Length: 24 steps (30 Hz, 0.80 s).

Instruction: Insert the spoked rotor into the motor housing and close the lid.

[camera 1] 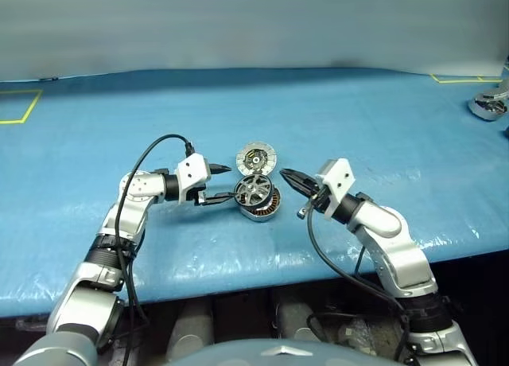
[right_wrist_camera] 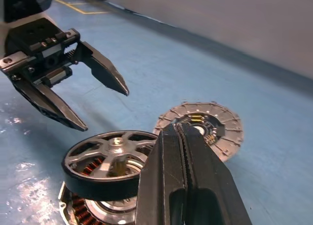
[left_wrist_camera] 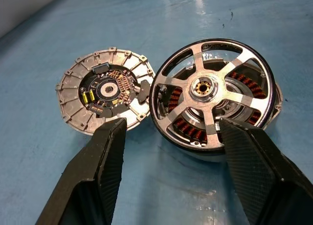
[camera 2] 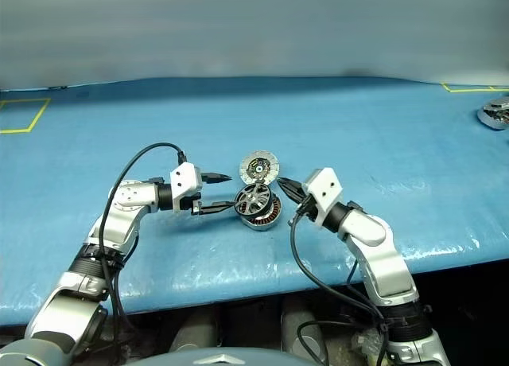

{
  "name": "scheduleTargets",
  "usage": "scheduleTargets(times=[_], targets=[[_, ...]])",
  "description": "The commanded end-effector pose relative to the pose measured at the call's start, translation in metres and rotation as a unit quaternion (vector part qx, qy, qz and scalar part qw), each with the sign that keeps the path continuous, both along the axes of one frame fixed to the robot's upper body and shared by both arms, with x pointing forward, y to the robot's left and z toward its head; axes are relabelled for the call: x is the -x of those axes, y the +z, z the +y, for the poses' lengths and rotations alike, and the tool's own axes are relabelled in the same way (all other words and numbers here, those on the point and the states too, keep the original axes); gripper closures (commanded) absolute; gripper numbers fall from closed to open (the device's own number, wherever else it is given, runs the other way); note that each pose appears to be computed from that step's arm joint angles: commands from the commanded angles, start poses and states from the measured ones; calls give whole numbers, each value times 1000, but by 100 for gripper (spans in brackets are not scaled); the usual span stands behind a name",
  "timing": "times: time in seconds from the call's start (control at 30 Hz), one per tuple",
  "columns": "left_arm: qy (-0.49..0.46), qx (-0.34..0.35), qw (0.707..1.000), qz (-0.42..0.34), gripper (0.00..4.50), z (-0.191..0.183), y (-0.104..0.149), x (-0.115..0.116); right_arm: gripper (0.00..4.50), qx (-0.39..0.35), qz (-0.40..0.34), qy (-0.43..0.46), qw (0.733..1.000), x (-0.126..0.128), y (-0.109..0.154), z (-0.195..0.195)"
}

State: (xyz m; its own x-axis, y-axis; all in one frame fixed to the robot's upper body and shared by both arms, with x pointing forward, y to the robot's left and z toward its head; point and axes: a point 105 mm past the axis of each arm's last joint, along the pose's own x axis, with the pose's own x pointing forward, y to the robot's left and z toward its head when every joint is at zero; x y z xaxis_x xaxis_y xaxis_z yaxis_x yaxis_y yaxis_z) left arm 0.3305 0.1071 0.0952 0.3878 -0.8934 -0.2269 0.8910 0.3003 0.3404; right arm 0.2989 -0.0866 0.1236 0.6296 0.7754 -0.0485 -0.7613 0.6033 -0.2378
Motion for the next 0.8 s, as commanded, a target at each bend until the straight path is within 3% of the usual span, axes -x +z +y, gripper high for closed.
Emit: scheduleTargets(times=[0.03, 0.37, 0.47, 0.57, 0.8], targets=[[15, 41, 999, -20, 133, 3, 5, 0, 450, 24, -15, 36, 999, 1, 10, 17], [13, 98, 995, 25, 133, 7, -7, 14, 450, 113, 18, 84, 990, -10, 0, 28], [17, 100, 995, 22, 129, 9, -9, 18, 386, 128, 22, 84, 988, -12, -1, 28], [15, 102, 994, 25, 129, 10, -13, 23, 292, 145, 11, 80, 986, -16, -2, 28], [19, 105, 994, 30, 129, 7, -22, 29, 292, 152, 21, 88, 984, -18, -7, 35]])
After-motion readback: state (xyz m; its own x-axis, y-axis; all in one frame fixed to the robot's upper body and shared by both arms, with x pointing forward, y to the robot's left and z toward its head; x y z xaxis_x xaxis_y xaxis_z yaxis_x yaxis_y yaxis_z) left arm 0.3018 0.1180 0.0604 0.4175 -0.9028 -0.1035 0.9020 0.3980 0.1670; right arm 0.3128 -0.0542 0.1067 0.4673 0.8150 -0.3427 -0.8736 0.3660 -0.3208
